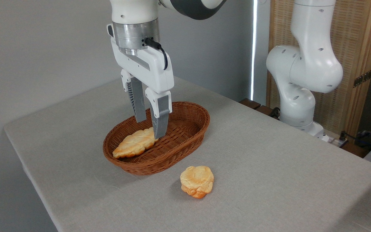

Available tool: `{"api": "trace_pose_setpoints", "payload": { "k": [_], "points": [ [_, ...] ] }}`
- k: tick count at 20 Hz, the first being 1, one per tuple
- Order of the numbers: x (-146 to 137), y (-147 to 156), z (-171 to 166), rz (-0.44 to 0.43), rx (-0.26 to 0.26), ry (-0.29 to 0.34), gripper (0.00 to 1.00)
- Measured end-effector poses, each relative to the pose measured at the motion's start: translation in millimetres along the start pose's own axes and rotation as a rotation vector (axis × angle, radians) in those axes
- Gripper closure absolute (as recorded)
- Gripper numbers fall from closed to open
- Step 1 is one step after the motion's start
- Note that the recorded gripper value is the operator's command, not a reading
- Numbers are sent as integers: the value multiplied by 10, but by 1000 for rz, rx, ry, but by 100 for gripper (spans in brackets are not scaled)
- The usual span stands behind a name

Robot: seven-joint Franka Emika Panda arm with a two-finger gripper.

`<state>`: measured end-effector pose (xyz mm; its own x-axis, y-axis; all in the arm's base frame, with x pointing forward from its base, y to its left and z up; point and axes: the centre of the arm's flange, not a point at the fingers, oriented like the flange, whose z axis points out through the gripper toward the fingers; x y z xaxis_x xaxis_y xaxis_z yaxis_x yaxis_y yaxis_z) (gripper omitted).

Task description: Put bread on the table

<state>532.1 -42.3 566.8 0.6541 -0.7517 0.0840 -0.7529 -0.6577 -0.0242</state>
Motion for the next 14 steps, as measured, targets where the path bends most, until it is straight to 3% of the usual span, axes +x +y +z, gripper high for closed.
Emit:
{"api": "trace_pose_setpoints", "payload": {
  "k": [14],
  "points": [
    [51,48,18,13,-3,-3,0]
  ]
}}
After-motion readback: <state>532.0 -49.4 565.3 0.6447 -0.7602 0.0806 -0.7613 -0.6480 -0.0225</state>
